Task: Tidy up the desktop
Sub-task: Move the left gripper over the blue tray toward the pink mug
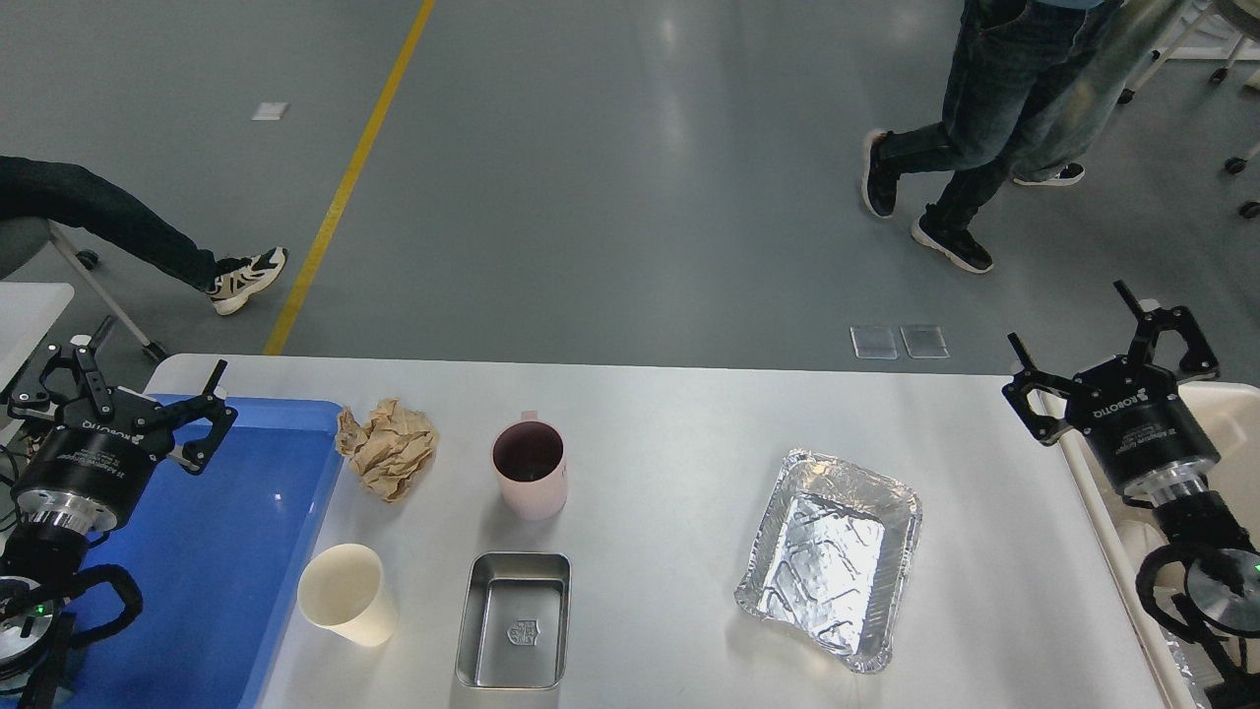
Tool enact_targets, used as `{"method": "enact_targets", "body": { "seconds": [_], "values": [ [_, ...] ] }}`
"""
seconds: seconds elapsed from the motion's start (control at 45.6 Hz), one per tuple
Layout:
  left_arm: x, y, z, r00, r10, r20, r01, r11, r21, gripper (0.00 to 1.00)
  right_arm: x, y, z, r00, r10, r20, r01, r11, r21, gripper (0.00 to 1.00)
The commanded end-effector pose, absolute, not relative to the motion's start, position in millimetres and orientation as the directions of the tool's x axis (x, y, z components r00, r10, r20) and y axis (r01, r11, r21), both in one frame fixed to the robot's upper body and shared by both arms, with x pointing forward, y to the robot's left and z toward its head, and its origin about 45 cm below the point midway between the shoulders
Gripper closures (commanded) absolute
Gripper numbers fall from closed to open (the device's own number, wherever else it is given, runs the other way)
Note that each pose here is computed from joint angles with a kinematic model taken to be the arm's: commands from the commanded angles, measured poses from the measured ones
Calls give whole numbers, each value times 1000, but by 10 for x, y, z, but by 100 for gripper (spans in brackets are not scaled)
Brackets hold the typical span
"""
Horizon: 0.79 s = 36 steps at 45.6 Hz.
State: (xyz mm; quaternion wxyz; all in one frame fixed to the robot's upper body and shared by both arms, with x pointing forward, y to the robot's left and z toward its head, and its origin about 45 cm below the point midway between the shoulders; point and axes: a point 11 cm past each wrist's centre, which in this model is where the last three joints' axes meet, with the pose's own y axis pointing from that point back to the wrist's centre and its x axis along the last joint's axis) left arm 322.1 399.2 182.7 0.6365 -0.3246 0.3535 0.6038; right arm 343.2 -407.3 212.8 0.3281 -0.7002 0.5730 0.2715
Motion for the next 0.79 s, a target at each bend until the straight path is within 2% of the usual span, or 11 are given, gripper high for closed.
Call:
{"method": "enact_targets", "body": {
  "seconds": [0.0,0.307,0.768],
  "values": [
    [3218,4016,1841,23,544,-839,-998,56,9,3,3435,-4064,2134,199,-623,-757,-980,-130,-151,0],
    [3213,4083,1875,19,538,-843,-1000,26,-6,3,3430,-4069,2125,196,-623,-757,-981,-128,-148,0],
    [3156,4098,1783,-20,560,-828,-999,30,45,3,3429,-4083,2124,193,-623,-758,-981,-116,-155,0]
  ]
}}
